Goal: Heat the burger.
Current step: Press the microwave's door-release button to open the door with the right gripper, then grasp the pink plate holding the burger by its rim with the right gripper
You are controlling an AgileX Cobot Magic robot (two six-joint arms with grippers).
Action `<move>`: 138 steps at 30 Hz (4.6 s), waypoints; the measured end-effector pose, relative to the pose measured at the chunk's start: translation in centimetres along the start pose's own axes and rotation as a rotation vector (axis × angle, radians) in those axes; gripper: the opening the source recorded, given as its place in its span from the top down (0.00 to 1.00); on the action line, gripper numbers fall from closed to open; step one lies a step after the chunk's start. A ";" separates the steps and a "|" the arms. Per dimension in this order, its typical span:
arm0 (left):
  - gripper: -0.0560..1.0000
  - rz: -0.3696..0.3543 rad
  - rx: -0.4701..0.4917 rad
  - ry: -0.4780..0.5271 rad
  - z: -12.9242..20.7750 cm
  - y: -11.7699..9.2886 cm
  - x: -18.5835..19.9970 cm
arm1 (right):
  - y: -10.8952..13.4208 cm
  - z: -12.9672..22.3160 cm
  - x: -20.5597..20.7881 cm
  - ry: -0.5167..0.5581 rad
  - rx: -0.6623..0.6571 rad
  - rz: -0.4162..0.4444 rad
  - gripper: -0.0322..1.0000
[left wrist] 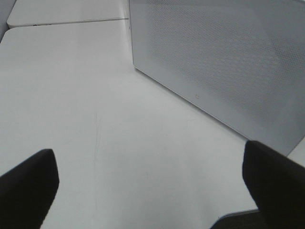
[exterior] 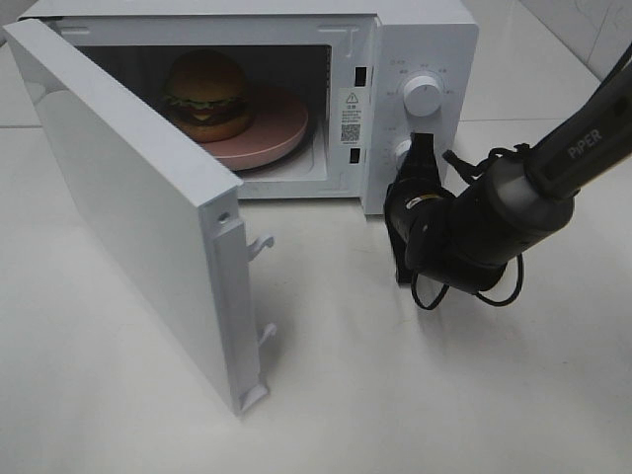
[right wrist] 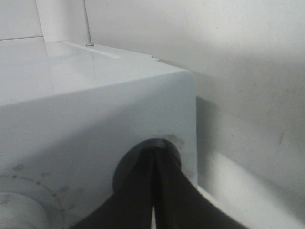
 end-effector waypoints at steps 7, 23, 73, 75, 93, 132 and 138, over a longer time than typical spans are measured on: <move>0.03 0.000 0.000 0.000 0.0 0.0 0.0 | 0.2 -0.1 0.4 0.032 0.022 0.025 0.96; 0.03 0.000 0.000 0.000 0.0 0.0 0.0 | -1.0 -0.2 5.4 0.169 0.227 0.160 0.96; 0.03 0.000 0.000 0.000 0.0 0.0 0.0 | -0.6 0.4 20.7 1.491 2.661 -0.112 0.96; 0.03 0.000 0.000 0.000 0.0 0.0 0.0 | -0.4 0.3 20.7 1.509 2.722 -0.162 0.96; 0.03 0.000 0.000 0.000 0.0 0.0 0.0 | 3.4 1.7 18.1 1.339 3.289 -0.669 0.78; 0.03 0.000 0.000 0.000 0.0 0.0 0.0 | 5.4 10.0 13.5 0.912 3.261 -0.747 0.07; 0.03 0.000 0.000 0.000 0.0 0.0 0.0 | 5.4 10.8 12.5 0.901 3.239 -0.731 0.07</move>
Point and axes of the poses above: a point on each arm's last joint axis where the gripper is mounted, x pointing back along that axis away from the gripper, y along the wrist's bending axis when the last joint is at zero, z = x × y, the point moved 10 cm from there along -x, pointing out along that axis toward the gripper, and after that the axes turned 1 degree about -x, right-handed, at the moved point
